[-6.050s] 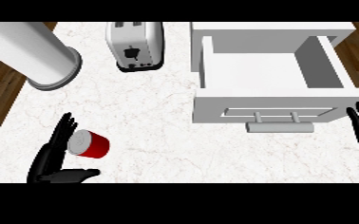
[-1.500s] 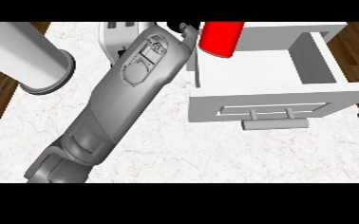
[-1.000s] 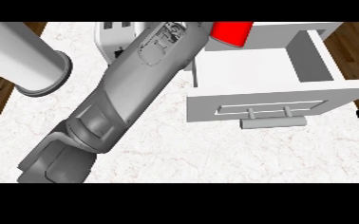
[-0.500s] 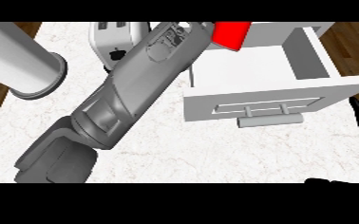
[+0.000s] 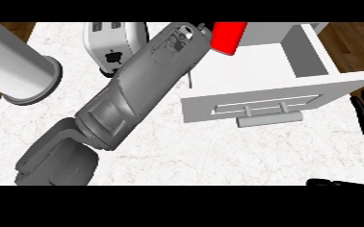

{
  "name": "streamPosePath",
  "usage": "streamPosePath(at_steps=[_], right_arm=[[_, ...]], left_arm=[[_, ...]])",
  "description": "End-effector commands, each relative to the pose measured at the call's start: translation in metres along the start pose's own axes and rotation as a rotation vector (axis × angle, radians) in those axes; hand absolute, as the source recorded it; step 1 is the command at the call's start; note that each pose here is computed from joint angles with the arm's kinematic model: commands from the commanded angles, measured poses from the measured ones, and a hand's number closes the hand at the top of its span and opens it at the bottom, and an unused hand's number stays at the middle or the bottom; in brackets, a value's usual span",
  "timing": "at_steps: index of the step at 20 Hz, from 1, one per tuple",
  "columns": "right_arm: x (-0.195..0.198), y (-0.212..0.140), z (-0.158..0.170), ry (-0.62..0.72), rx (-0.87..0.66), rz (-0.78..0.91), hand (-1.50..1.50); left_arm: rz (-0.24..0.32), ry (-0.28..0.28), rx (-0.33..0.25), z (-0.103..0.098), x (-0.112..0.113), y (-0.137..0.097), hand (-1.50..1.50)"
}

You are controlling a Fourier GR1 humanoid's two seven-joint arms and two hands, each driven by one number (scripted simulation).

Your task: Pick up the can, place it into the drawer and close the drawer

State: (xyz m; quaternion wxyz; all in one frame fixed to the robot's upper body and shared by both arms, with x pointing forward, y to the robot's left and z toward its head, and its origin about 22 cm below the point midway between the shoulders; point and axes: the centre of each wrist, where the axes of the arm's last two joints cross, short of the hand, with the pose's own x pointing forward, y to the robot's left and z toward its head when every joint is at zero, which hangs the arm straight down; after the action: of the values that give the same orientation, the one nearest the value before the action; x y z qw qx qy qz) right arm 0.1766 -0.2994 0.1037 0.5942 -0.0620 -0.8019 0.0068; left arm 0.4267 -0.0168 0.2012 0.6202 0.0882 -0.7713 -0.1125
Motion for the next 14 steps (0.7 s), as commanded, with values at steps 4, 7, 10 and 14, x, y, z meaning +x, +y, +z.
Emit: streamPosePath(at_steps=[4,7,10,14], right_arm=[[0.001,0.019,-0.013,-0.013,0.015,0.006,-1.50],[0.010,0.008,-0.011,-0.023,0.024,0.001,-1.50],[0.007,0.004,-0.007,-0.009,0.009,0.010,-1.50],[0.006,0.001,-0.006,-0.009,0.030,0.020,-1.50]], left_arm=[[-0.054,-0.017,-0.011,0.007,-0.023,-0.003,1.50],[-0.080,-0.007,0.012,0.003,-0.029,0.002,1.50],[-0.079,0.005,0.053,0.005,-0.035,0.001,-1.50],[-0.100,0.013,0.103,0.007,-0.047,0.002,-1.50]])
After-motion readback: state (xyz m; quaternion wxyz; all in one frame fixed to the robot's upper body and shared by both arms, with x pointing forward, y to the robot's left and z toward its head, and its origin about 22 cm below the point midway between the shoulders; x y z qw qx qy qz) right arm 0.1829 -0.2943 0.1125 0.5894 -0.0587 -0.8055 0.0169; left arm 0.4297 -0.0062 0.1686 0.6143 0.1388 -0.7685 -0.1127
